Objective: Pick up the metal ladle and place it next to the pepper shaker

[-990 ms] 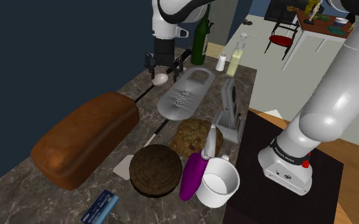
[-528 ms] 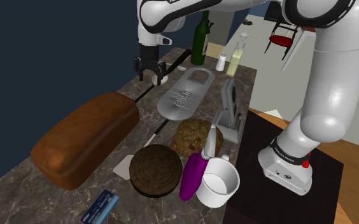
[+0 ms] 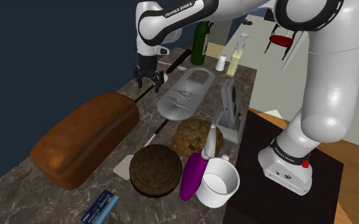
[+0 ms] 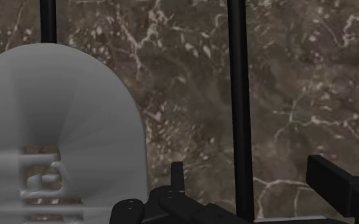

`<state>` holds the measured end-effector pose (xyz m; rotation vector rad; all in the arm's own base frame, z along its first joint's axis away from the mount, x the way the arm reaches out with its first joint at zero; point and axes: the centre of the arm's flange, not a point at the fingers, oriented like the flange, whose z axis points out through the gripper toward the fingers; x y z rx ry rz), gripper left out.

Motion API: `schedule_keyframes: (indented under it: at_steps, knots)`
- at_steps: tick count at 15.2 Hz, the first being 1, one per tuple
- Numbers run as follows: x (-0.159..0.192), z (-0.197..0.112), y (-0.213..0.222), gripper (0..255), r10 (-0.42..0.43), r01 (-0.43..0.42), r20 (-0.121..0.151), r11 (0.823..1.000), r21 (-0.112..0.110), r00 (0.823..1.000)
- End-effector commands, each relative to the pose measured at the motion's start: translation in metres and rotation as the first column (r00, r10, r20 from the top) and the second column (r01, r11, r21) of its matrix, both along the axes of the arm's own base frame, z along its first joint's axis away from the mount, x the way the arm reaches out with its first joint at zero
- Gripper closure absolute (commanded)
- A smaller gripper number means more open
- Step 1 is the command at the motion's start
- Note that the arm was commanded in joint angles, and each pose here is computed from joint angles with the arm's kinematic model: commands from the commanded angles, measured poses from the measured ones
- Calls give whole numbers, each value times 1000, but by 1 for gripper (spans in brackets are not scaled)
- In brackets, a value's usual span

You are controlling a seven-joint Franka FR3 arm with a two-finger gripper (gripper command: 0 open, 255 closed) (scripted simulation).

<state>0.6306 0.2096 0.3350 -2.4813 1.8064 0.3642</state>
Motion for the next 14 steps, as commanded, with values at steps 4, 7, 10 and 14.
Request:
schedule_keyframes:
  at_steps: [4,7,10,14]
  knots:
    - [-2,-4,0,0,0,0,0,1000,0,1000]
    - [-2,-4,0,0,0,0,0,1000,0,1000]
    - [-2,-4,0,255,0,0,0,1000,0,1000]
    - [-2,-4,0,255,0,0,0,1000,0,1000]
